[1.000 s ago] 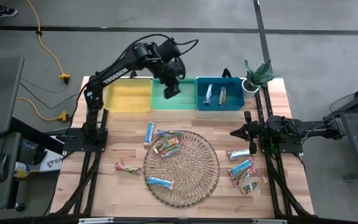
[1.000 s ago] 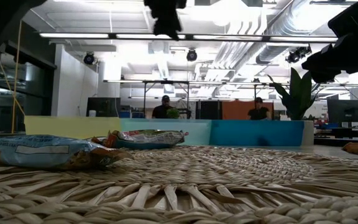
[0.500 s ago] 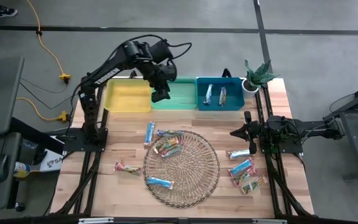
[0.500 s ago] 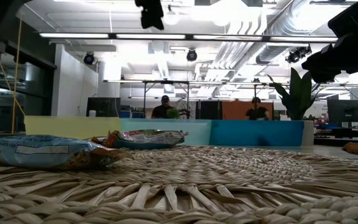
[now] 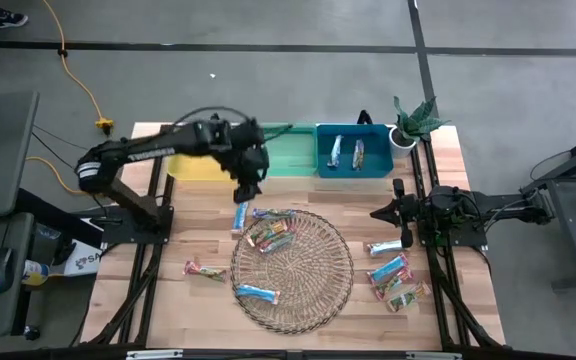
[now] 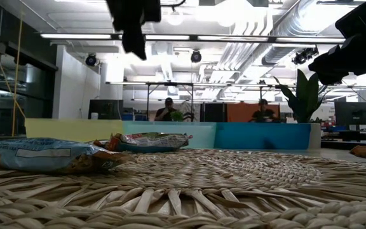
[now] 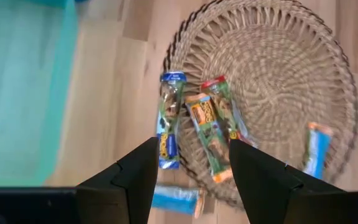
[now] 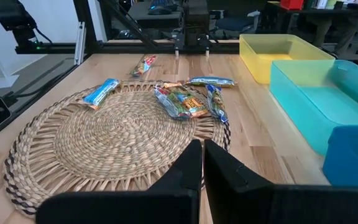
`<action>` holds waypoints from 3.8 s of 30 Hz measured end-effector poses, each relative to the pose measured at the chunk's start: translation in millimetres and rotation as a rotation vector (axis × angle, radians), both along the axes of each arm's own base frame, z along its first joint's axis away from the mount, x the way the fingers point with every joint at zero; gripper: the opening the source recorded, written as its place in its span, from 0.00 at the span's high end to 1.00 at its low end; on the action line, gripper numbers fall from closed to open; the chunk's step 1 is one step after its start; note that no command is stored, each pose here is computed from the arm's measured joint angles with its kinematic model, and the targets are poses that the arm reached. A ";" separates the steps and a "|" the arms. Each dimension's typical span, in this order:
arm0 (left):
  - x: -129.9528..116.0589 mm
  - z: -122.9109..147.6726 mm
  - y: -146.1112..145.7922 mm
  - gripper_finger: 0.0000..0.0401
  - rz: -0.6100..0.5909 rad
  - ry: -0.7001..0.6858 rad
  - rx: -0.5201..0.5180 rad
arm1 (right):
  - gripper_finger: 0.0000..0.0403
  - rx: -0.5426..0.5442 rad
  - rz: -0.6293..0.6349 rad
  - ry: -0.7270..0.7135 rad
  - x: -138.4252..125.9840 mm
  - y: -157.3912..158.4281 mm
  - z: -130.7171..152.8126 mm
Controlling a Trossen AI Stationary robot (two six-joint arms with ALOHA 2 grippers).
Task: Pick and place Granola Bars by type
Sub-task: Put the blue granola bar into the blue bin
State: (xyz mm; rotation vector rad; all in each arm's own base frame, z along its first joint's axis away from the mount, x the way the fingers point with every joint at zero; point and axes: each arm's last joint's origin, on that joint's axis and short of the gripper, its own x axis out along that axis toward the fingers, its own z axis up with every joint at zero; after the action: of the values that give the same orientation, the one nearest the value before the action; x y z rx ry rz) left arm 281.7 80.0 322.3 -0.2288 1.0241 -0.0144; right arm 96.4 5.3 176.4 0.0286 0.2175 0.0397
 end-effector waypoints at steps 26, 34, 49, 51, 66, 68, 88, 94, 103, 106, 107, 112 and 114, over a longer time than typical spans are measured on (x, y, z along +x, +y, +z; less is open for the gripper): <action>18.5 -113.8 -0.4 0.52 -0.111 0.021 0.126 | 1.00 0.000 0.000 0.000 0.0 0.0 0.0; 25.6 -132.8 0.7 0.52 -0.147 0.060 0.082 | 1.00 0.000 0.000 0.000 0.0 0.0 0.1; 33.6 -148.8 -3.2 0.52 -0.170 0.084 0.064 | 1.00 0.000 0.000 -0.001 0.0 0.0 0.2; 35.1 -151.9 -3.9 0.52 -0.172 0.088 0.066 | 1.00 0.000 0.000 -0.001 0.0 0.0 0.2; 41.4 -176.6 -4.4 0.52 -0.185 0.141 0.005 | 1.00 0.000 0.000 0.006 0.5 0.0 -0.3; 42.2 -178.9 -4.3 0.52 -0.187 0.143 -0.011 | 1.00 0.000 0.000 0.006 0.5 0.0 -0.3; 43.6 -182.2 -4.5 0.52 -0.171 0.142 -0.046 | 1.00 0.000 0.000 0.006 0.5 0.0 -0.3; 43.7 -182.6 -4.4 0.60 -0.169 0.143 -0.042 | 1.00 0.000 0.000 0.006 0.5 0.0 -0.3; 43.8 -182.9 -4.7 0.80 -0.171 0.142 -0.048 | 1.00 0.000 0.000 0.006 0.5 0.0 -0.3; 44.0 -182.1 -5.0 0.82 -0.158 0.143 -0.062 | 1.00 0.000 0.000 0.006 0.5 0.0 -0.3; 44.6 -181.0 -5.0 0.82 -0.158 0.145 -0.065 | 1.00 0.000 0.000 0.006 0.5 0.0 -0.3; 53.1 -167.5 -3.4 0.83 -0.159 0.142 -0.062 | 1.00 0.000 0.000 0.007 0.5 0.0 -0.4; 58.2 -159.4 -1.8 0.83 -0.160 0.124 -0.053 | 1.00 0.000 0.000 0.008 0.5 0.0 -0.7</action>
State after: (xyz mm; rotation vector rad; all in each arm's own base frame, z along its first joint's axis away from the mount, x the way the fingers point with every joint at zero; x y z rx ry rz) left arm 339.8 78.2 162.8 -0.1975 1.1647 -0.1742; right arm 97.0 5.3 175.7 0.0284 0.2251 0.0394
